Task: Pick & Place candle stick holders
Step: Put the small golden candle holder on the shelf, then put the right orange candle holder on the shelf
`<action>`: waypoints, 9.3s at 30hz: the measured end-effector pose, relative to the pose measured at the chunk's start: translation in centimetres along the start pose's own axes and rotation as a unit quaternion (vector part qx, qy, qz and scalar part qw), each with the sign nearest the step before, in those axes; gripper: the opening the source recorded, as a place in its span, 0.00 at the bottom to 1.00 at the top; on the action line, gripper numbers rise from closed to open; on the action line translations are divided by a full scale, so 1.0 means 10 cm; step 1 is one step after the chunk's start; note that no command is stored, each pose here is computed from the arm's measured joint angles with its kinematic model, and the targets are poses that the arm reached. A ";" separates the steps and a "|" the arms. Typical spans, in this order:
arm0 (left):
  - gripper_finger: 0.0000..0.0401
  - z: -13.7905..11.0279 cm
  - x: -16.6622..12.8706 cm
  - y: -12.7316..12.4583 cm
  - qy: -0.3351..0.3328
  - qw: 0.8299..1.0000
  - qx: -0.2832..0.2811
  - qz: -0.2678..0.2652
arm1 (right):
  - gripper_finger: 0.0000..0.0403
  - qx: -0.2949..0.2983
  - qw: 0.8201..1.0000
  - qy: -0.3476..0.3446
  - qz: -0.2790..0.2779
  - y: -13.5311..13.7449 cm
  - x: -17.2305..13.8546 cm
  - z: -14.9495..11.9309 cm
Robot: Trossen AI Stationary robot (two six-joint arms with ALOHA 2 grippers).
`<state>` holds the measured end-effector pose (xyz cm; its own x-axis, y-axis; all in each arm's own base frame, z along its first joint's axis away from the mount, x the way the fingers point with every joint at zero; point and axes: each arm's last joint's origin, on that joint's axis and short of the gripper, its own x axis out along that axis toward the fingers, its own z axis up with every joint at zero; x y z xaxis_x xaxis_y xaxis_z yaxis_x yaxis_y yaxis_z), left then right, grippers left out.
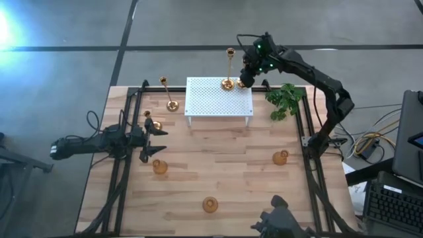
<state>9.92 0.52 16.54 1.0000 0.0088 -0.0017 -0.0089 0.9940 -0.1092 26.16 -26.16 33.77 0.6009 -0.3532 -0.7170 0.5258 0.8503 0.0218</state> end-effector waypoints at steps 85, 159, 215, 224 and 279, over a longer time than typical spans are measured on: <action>0.75 0.00 0.00 0.00 0.000 1.000 0.000 0.000 | 0.14 0.001 1.000 0.003 0.015 0.10 0.19 -0.23; 0.75 0.00 0.00 0.00 0.000 1.000 0.000 0.000 | 0.53 0.015 0.999 0.046 0.013 0.46 -0.94 -0.69; 0.75 0.00 0.00 0.00 0.000 1.000 0.000 0.000 | 0.31 0.112 0.972 0.201 -0.048 2.55 -1.44 -3.36; 0.75 0.00 0.00 0.00 0.000 1.000 0.000 0.000 | 0.34 0.110 0.968 0.175 -0.141 2.71 -1.20 -3.67; 0.75 0.00 0.00 0.00 0.000 1.000 0.000 0.000 | 0.67 0.102 0.958 -0.046 -0.265 2.62 -0.59 -3.79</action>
<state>9.92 0.52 16.54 1.0000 0.0088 -0.0017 -0.0089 0.9940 -0.1092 13.59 13.02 12.19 0.2632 -0.7546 -0.6011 0.8722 0.4524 -0.1861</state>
